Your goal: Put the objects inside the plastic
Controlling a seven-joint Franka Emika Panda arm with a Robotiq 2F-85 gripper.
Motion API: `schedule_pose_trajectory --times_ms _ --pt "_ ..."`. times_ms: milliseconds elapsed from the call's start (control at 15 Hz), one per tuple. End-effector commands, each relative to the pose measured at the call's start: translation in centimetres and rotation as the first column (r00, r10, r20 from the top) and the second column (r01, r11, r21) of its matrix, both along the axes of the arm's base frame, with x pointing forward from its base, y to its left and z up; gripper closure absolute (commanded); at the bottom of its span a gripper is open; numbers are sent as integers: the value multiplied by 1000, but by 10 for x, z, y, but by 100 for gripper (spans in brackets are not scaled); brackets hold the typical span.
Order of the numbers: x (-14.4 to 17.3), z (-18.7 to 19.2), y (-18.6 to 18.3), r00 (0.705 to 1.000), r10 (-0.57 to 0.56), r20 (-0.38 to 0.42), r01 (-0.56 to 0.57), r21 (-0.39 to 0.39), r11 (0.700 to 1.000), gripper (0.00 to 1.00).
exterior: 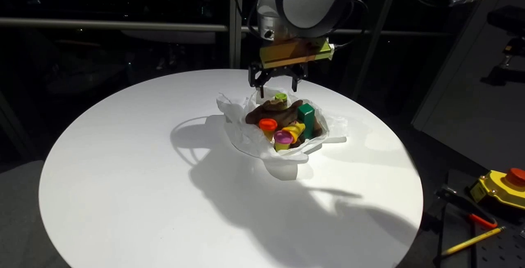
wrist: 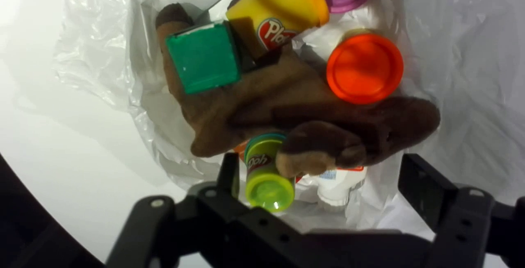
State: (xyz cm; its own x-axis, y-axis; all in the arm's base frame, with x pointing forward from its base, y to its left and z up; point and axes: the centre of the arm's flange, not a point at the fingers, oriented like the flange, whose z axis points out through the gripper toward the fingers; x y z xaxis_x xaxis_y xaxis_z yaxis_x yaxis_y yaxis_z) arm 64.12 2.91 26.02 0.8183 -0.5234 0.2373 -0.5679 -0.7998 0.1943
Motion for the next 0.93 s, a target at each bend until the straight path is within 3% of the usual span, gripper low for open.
schedule_pose_trajectory --times_ms 0,400,667,867 --pt "-21 34 0 993 -92 75 94 -20 995 0" --pt "-100 48 -25 992 -76 97 69 66 995 0" --pt "-155 37 -58 978 -181 104 173 80 982 0" --pt "-185 29 -75 971 -200 129 187 105 977 0"
